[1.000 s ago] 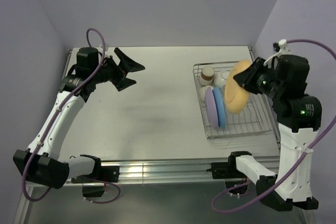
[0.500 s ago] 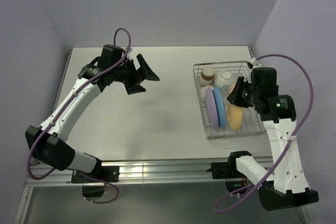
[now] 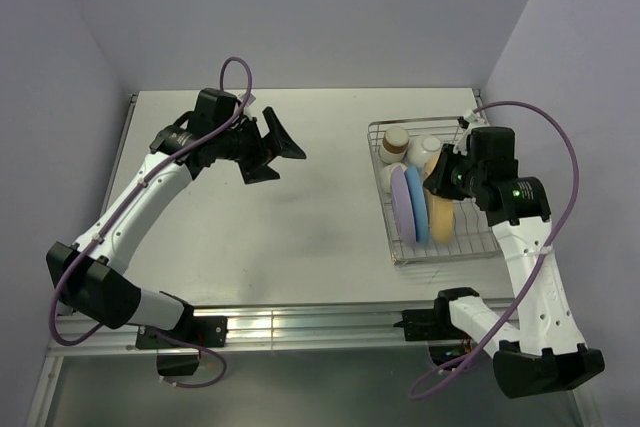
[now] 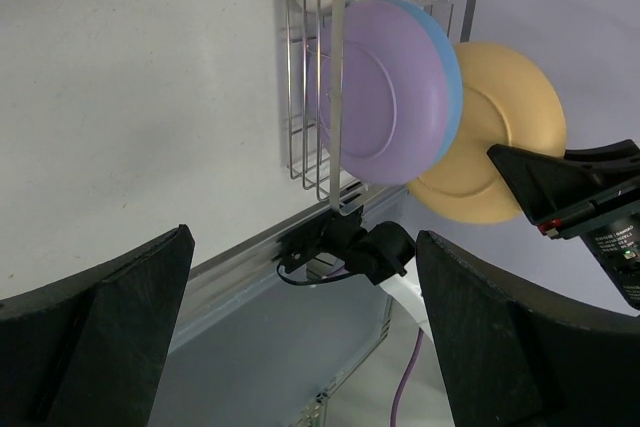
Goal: Load the mixed dishes into the dish rack
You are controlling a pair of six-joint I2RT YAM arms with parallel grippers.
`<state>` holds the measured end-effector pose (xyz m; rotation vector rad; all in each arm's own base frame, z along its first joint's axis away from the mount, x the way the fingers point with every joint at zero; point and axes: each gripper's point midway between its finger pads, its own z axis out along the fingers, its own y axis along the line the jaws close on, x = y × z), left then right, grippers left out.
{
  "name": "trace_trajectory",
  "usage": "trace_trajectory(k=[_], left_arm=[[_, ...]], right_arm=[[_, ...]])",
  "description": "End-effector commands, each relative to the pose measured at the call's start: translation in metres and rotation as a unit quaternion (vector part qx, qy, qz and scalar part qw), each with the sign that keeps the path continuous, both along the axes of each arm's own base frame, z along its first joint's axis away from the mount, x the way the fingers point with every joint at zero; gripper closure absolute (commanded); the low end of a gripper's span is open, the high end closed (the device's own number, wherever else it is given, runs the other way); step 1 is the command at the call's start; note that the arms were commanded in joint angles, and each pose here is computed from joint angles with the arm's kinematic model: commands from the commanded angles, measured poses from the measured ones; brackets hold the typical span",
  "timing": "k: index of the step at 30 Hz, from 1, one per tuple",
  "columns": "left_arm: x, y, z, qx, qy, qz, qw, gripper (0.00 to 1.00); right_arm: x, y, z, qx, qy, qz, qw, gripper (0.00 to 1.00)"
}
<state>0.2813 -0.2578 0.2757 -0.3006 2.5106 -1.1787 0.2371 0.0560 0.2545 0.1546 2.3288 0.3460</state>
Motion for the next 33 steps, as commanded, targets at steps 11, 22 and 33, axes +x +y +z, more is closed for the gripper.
trace_trajectory(k=[11,22,33], left_arm=[[-0.004,-0.005,0.004,-0.015,-0.01,-0.017,1.0,0.01],[-0.004,-0.008,-0.003,-0.012,-0.003,-0.031,0.999,0.01],[-0.007,-0.008,-0.006,-0.013,-0.002,-0.04,0.999,0.01]], right_arm=[[0.014,0.007,-0.013,0.01,-0.007,0.008,1.0,1.0],[0.021,0.002,-0.034,0.003,0.018,-0.01,1.0,1.0],[0.023,-0.001,-0.051,0.008,0.044,-0.032,0.999,1.0]])
